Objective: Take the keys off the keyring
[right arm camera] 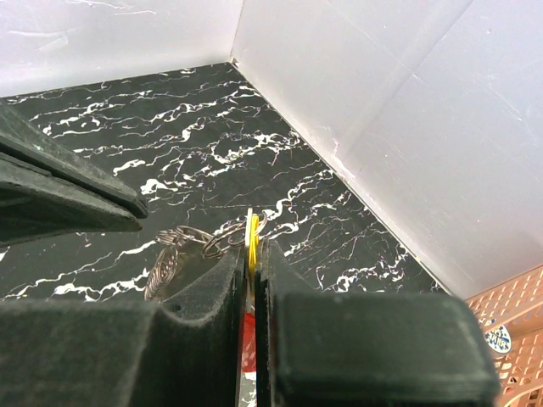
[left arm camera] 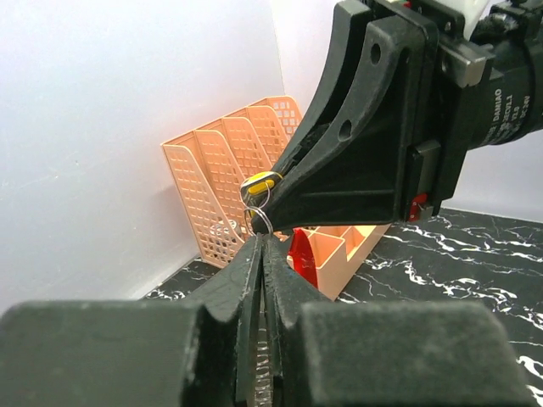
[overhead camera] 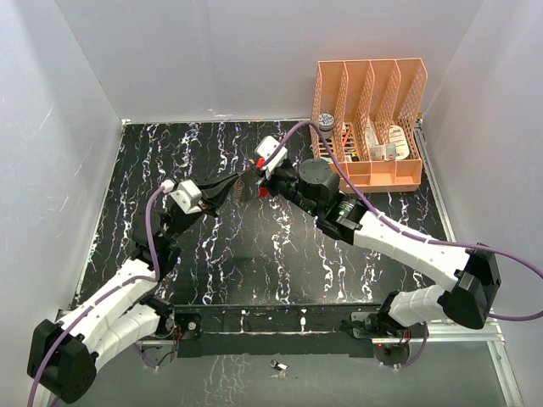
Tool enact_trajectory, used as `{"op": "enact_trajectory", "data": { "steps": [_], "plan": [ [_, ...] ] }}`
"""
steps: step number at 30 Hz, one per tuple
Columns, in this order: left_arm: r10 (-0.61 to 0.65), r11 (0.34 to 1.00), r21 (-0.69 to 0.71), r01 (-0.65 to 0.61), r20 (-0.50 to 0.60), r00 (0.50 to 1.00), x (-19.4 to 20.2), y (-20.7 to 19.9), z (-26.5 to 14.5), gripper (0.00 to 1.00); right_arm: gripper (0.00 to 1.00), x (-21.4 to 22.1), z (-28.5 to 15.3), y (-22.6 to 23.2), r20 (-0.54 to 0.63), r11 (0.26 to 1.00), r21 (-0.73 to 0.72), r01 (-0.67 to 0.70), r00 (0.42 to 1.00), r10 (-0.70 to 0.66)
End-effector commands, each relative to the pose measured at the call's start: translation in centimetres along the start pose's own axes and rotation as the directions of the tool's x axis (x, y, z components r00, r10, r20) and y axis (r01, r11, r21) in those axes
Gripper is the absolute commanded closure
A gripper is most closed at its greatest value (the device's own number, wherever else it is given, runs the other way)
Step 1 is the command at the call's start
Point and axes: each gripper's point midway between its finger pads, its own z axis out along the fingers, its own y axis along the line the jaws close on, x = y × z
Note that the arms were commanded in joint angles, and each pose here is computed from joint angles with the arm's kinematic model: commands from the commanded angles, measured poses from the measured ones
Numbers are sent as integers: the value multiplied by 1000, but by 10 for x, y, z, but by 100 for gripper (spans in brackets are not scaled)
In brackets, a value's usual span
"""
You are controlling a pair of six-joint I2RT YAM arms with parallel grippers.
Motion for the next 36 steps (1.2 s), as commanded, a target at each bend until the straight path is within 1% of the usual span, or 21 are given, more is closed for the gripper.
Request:
{"op": "enact_trajectory", "data": {
  "steps": [1,6,11,17,20,24,29,36],
  "plan": [
    [43,999,20,-44,50,998,-12,-1,2,98,100,-65,-10,-23,186,997,71,-30,982,16],
    [27,999,33,-30,91,995,-7,-5,2,97,100,-66,-9,-22,191,997,66,-44,981,31],
    [1,999,50,-6,96,995,-4,-6,8,90,100,-64,-7,-20,191,997,59,-54,981,42],
    [-2,999,54,-4,117,993,-6,-6,12,89,100,-63,-5,-18,190,997,51,-60,981,49],
    [-7,999,48,2,110,994,-3,-4,13,87,100,-63,-5,-17,191,997,45,-63,980,53],
    [-2,999,35,-3,145,989,-9,-1,15,86,100,-64,-5,-16,194,997,36,-72,979,63],
    [-9,1000,27,5,155,988,-10,1,18,78,100,-64,-6,-13,197,997,26,-76,978,70],
    [-29,999,30,25,160,987,-7,3,24,78,100,-64,-6,-12,199,997,21,-77,977,71]
  ]
}}
